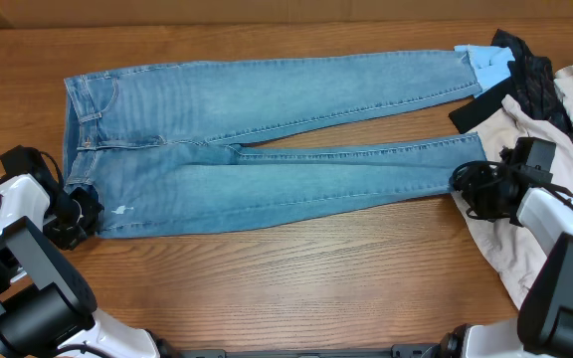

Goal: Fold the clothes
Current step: 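Lift the jeans with both grippers and fold the legs lengthwise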

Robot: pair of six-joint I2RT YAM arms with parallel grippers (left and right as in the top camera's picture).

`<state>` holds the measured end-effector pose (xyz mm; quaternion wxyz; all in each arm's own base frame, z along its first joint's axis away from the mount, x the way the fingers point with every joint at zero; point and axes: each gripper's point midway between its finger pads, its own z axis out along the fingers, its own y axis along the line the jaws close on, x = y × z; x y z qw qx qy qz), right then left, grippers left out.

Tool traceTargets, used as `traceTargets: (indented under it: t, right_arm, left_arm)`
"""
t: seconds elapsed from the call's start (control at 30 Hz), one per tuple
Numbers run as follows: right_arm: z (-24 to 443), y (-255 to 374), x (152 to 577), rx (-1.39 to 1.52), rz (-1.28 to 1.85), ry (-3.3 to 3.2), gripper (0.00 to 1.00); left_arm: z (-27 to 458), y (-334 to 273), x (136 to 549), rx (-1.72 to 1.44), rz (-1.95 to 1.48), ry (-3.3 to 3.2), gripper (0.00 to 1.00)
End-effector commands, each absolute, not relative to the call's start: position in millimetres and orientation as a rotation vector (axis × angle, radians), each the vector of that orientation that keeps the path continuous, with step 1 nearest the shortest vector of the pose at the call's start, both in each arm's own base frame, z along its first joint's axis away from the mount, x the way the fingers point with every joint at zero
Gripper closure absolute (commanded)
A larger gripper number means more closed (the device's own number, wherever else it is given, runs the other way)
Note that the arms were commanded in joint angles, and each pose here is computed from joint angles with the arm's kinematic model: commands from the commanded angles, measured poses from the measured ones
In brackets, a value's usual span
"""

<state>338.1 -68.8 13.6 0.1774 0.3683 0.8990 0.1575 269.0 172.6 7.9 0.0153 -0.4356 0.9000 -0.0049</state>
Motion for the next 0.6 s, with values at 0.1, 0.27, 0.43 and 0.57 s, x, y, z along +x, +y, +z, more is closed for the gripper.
traceTargets:
  t: [0.1,0.27,0.43,0.57]
  right_arm:
    - [-1,-72,341,1.091,0.439,2.543,0.96]
    - [21,-73,344,1.091,0.448,2.543,0.96]
    - [88,-80,357,1.058,0.427,2.490,0.96]
    - [167,-95,357,1.040,0.325,2.404,0.96]
  left_arm:
    - [4,178,266,-1.392,0.017,2.791,0.96]
    - [16,163,277,-1.341,-0.177,2.788,0.96]
    - [70,165,288,-1.264,-0.287,2.689,0.96]
    - [141,172,277,-1.213,-0.211,2.545,0.96]
